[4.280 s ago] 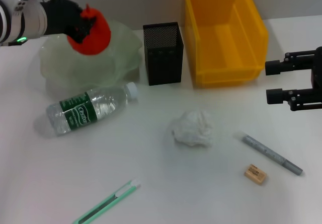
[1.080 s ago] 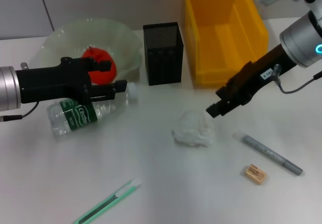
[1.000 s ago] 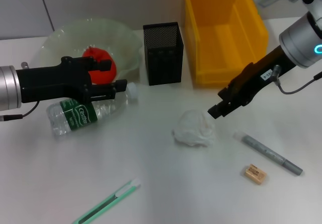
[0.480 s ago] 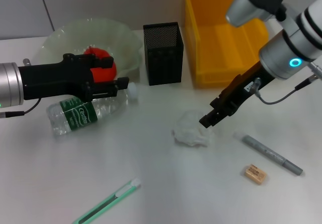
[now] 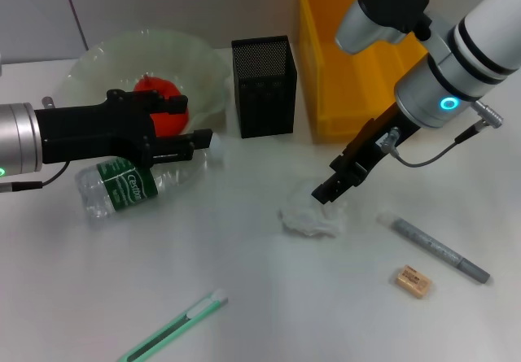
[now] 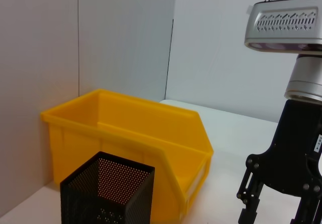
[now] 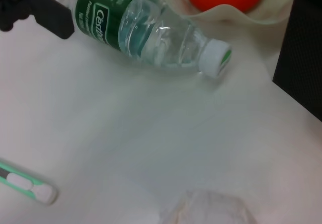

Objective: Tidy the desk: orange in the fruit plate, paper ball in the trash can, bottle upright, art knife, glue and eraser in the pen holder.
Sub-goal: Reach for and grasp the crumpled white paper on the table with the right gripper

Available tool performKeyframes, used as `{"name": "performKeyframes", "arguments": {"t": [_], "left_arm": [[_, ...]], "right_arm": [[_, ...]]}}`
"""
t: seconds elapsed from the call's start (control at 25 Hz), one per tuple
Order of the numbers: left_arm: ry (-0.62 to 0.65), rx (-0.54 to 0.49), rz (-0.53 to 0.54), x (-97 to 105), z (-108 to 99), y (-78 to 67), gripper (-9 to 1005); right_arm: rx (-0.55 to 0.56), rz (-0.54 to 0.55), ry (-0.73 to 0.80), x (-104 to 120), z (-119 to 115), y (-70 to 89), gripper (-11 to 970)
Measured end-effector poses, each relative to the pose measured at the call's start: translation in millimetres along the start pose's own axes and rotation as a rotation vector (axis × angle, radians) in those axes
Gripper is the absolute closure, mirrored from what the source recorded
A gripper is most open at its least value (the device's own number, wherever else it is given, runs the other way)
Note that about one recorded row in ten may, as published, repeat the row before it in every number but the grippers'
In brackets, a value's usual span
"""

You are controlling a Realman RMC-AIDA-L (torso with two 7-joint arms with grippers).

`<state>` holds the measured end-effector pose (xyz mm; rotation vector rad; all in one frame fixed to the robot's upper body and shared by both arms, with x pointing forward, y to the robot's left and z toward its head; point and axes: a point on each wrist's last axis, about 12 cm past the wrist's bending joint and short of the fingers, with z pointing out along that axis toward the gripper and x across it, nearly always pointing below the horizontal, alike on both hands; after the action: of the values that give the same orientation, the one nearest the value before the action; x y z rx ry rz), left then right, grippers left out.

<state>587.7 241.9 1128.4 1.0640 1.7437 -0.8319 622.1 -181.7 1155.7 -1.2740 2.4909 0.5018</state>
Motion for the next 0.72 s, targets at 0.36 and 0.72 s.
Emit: {"name": "performKeyframes", "arguments": {"t": [0.36,0.72], "left_arm": [[0.006,0.007,0.004,0.1,1.3,-0.8,299],[0.015,0.018,0.011,-0.2,3.7,-2.2,299]], "right_arm": [[-0.026,-0.019,0.022,-6.2,7.2,4.6,300],[-0.025,-0.006,0.031,-5.5,14.9,3.8,300]]}}
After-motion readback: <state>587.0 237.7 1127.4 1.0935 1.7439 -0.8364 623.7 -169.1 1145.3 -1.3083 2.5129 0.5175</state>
